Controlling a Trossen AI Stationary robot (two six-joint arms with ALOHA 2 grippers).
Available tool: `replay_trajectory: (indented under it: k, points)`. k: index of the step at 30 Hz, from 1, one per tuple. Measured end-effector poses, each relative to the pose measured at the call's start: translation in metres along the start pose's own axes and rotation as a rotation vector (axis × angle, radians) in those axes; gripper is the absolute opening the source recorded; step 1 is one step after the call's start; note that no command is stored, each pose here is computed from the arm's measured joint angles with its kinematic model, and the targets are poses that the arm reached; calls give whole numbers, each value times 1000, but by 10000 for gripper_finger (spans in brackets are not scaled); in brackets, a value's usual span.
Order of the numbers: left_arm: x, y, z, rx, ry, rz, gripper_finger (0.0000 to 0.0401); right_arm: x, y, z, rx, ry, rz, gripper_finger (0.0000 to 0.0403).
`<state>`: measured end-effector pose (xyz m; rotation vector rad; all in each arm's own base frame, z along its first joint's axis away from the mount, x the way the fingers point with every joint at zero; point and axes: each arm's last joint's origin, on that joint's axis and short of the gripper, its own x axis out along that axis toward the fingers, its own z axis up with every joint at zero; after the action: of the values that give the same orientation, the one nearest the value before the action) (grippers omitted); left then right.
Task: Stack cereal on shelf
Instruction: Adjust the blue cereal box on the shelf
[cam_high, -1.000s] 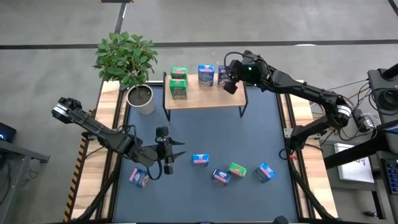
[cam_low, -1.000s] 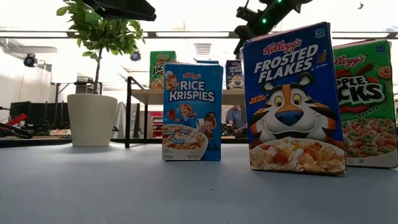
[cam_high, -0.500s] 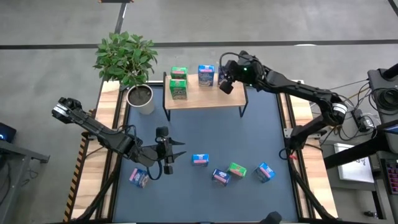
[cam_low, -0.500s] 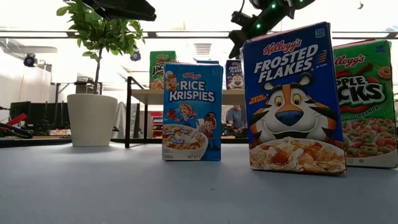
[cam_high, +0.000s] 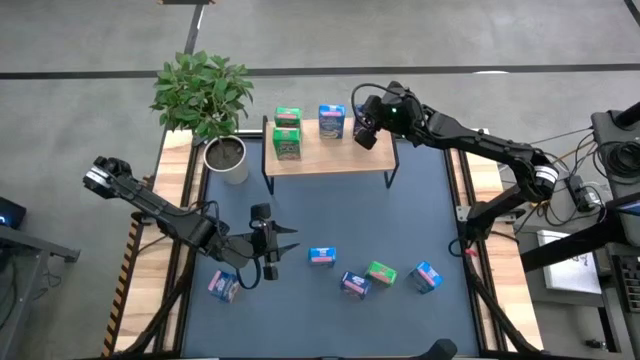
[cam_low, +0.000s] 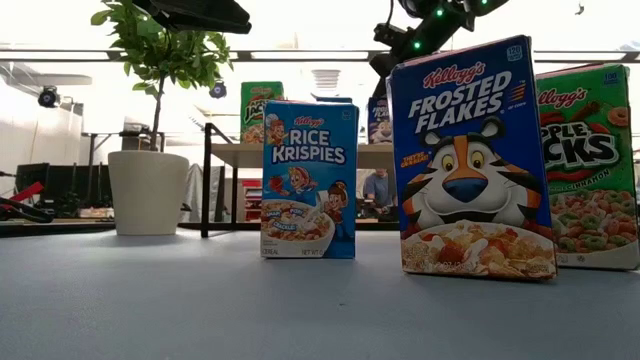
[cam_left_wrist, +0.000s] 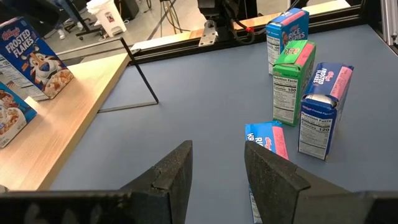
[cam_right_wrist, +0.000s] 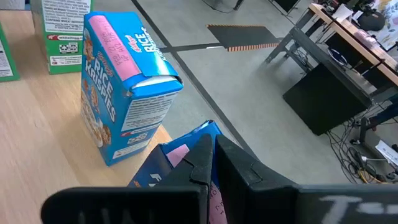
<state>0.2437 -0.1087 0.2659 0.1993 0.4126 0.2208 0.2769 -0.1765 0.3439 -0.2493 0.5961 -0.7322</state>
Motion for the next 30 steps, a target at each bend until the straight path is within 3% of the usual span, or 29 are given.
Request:
replay_trajectory:
  k: [15, 22, 25, 27, 30]
  points:
    - [0, 0, 0, 4, 0, 0, 130, -2, -1, -1, -6, 27, -42, 12]
    - [0, 0, 0, 4, 0, 0, 130, -21, -1, 8, -1, -29, -33, 12]
    - [0, 0, 0, 5, 0, 0, 130, -38, 6, 14, -3, -75, 32, 12]
    - [0, 0, 0, 8, 1, 0, 130, -47, 11, 14, -12, -89, 139, 12]
    - [0, 0, 0, 9, 0, 0, 130, -51, 19, 9, 25, -49, 223, 12]
